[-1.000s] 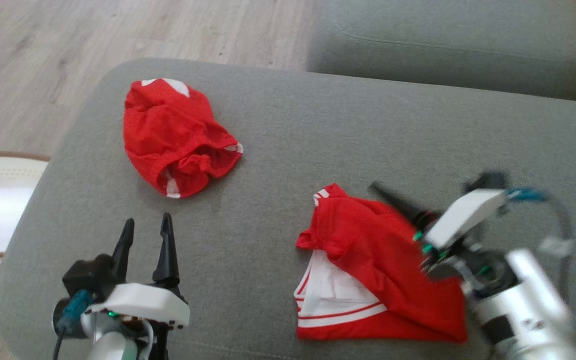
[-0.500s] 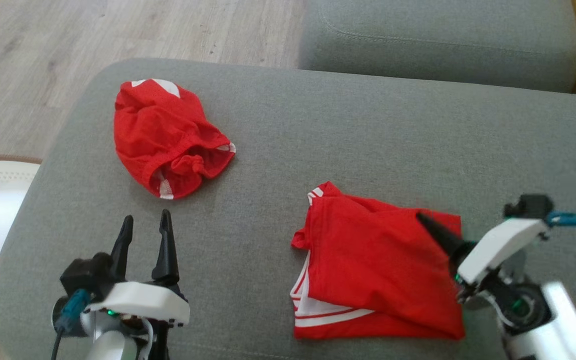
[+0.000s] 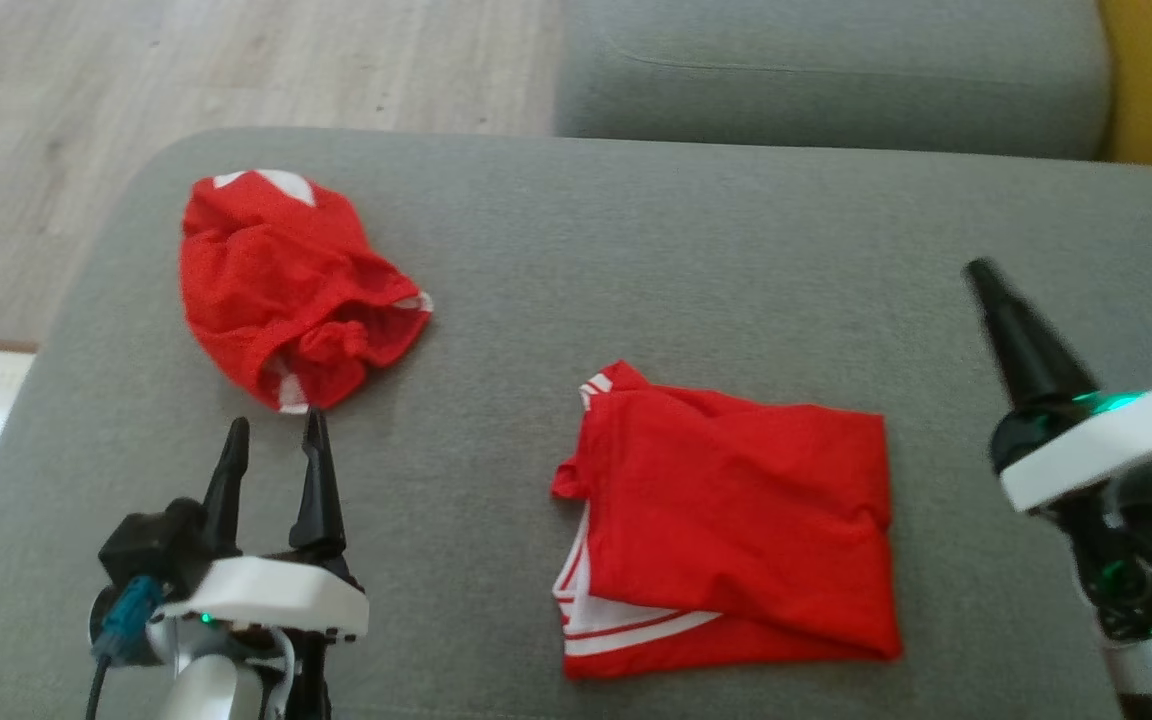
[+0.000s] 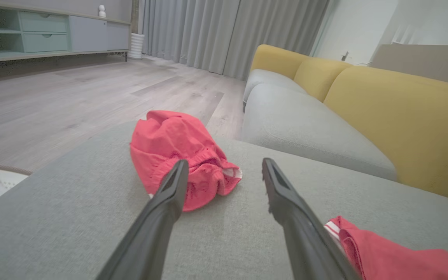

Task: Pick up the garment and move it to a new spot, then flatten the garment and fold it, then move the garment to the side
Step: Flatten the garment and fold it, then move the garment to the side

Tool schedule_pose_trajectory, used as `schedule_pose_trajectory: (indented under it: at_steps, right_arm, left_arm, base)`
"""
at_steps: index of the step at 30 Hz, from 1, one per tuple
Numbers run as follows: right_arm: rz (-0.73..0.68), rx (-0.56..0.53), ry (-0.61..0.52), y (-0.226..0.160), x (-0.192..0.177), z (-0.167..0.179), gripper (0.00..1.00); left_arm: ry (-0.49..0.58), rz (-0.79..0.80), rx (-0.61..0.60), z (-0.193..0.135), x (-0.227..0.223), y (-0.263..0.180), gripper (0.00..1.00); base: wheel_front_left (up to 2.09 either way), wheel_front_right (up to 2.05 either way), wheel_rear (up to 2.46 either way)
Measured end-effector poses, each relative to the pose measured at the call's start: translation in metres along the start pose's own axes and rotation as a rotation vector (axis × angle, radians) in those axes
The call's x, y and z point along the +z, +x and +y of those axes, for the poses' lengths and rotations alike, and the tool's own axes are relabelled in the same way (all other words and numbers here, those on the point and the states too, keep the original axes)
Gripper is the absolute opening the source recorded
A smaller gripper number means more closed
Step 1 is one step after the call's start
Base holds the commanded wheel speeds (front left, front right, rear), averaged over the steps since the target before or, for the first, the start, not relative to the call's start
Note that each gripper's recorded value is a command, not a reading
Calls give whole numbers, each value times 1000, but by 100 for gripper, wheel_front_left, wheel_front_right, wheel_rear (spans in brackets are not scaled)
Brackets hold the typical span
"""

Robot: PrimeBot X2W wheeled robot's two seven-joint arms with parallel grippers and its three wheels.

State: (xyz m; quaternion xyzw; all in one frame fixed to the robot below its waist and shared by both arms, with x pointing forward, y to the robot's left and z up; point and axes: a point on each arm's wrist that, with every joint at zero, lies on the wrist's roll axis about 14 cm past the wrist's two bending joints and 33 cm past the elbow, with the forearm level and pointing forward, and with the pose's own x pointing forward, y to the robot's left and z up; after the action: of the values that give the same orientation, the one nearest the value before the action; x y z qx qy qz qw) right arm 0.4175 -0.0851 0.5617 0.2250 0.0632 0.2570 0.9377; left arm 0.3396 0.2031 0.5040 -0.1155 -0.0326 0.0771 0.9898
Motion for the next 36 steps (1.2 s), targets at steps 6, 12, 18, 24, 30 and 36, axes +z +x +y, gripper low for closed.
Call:
schedule_pose_trajectory:
  at_steps: [6,12,18,24,30,36]
  right_arm:
    - [-157,-96,-138,-25,31,-30,0]
    - [-160,-230,-184,-59,13,-68,100]
    - [-208,-276,-267,-75,14,-80,100]
    - [-208,-288,-312,-81,9,-83,100]
    - [-176,-310,-328,-85,-2,-90,100]
    - [-145,-301,-330,-83,-13,-90,100]
  left_arm:
    - [-2,-12,-41,-16,2,10,100]
    - [0,-9,-87,-31,0,18,100]
    - [16,-27,-107,-37,5,25,100]
    - [46,-50,-119,-40,10,26,100]
    - [72,-29,-118,-38,3,22,100]
    - [79,-29,-115,-37,2,22,100]
  base:
    - [0,0,0]
    - [0,0,0]
    - [0,0,0]
    - [0,0,0]
    - [0,0,0]
    - [0,0,0]
